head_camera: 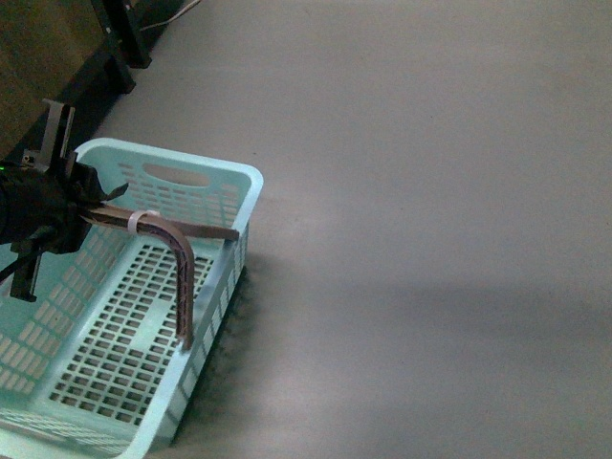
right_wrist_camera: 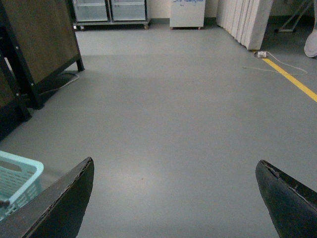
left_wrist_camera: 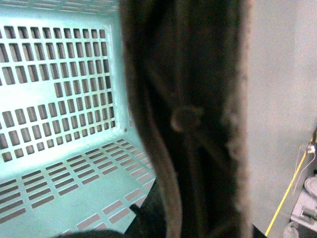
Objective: Pick lemon and mango into basket
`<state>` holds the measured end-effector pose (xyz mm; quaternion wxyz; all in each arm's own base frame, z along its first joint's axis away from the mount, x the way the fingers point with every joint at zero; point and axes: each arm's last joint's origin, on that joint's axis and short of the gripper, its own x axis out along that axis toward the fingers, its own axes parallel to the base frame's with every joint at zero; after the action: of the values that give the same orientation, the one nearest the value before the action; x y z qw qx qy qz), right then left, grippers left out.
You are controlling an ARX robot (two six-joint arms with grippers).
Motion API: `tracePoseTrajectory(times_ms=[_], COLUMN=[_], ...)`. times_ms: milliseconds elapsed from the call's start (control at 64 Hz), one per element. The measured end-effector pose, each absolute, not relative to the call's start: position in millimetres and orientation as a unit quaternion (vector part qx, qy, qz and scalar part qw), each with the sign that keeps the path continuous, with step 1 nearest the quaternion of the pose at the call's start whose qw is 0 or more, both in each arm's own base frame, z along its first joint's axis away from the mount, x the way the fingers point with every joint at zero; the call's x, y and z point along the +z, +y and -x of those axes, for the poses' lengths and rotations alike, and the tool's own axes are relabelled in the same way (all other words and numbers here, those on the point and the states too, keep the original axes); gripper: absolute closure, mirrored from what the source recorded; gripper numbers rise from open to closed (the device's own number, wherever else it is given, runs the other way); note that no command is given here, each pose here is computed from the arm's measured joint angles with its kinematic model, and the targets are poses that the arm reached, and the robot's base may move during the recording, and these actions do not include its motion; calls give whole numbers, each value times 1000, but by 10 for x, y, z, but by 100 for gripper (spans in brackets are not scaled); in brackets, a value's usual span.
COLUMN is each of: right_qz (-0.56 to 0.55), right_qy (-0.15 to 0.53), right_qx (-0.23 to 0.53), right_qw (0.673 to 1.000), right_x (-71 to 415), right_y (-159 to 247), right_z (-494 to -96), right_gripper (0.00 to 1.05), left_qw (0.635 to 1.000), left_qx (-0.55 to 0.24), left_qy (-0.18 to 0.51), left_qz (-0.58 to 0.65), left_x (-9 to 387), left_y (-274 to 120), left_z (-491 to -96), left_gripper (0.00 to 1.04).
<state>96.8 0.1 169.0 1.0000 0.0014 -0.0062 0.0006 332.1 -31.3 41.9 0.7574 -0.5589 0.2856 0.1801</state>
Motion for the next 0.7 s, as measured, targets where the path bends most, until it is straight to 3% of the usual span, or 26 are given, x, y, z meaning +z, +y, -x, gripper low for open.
tracePoseTrajectory(times_ms=[281, 469, 703], right_qz=[-1, -1, -1], right_qy=[-6, -6, -6], right_qx=[1, 0, 0], right_qw=[1000, 1000, 1000], right_x=[1690, 1690, 1690], right_y=[1, 1, 1], right_z=[-968, -968, -968], right_gripper=[9, 9, 9], left_qw=[741, 746, 749], left_qx=[160, 117, 79], left_qy=[241, 128, 77], left_qz=[607, 643, 653], left_x=[997, 2020, 2638], left_y=[-497, -419, -442], left_z=[-2772, -2256, -1895], left_gripper=[100, 100, 100])
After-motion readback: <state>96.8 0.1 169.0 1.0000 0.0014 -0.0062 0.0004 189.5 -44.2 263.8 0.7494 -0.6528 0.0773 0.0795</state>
